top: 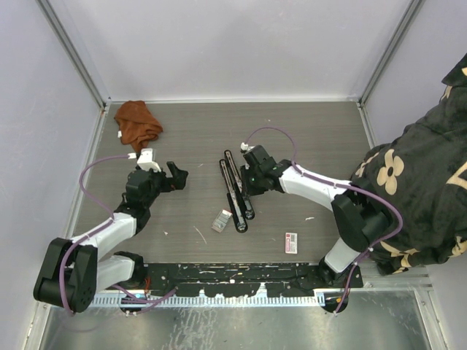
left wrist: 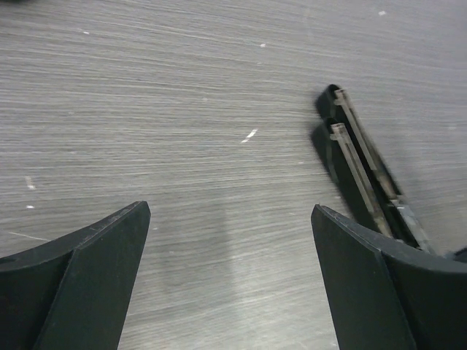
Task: Load the staples into the stapler
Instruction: Pick up the stapler.
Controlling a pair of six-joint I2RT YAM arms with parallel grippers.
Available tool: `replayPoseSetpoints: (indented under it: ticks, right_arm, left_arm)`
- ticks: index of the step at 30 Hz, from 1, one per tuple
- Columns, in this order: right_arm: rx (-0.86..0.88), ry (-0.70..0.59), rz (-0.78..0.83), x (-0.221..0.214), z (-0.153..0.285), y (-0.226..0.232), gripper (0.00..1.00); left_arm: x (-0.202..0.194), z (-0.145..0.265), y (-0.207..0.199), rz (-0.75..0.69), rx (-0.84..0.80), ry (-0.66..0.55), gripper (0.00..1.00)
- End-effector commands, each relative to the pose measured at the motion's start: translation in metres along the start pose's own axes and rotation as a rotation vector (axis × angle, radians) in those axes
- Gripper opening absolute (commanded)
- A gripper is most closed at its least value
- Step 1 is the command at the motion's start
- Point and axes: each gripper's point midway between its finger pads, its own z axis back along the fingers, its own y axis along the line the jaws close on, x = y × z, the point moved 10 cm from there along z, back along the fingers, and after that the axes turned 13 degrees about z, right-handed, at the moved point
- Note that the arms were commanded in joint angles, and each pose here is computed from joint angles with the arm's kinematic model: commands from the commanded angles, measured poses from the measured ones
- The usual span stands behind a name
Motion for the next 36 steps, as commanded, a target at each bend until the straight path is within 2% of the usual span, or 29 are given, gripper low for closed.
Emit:
replayPoseSetpoints:
  ticks: [1, 3, 8, 13, 23, 36]
  right_arm:
    - [0.103, -0.169, 0.106, 0.025, 0.042, 0.012, 0.23]
    - [0.194, -0.213, 0.169, 0.024, 0.051, 0.017, 0.23]
    - [0.416, -0.356, 0.323, 0.023, 0.078, 0.03, 0.24]
    - [0.569, -0.497, 0.446, 0.025, 0.102, 0.043, 0.25]
    - [0.616, -0.58, 0.576, 0.031, 0.119, 0.06, 0.25]
    - [0.606, -0.619, 0.607, 0.04, 0.121, 0.062, 0.25]
  left_arm:
    - [0.026, 0.008, -0.035, 0.129, -0.186, -0.032, 0.95]
    - [0.032, 0.016, -0.05, 0.224, -0.278, -0.006, 0.95]
    - [0.038, 0.031, -0.079, 0.472, -0.436, 0.152, 0.93]
    - [0.04, 0.043, -0.099, 0.609, -0.561, 0.334, 0.88]
    - [0.036, 0.063, -0.128, 0.607, -0.688, 0.563, 0.7]
    - [0.018, 0.07, -0.124, 0.611, -0.641, 0.694, 0.49]
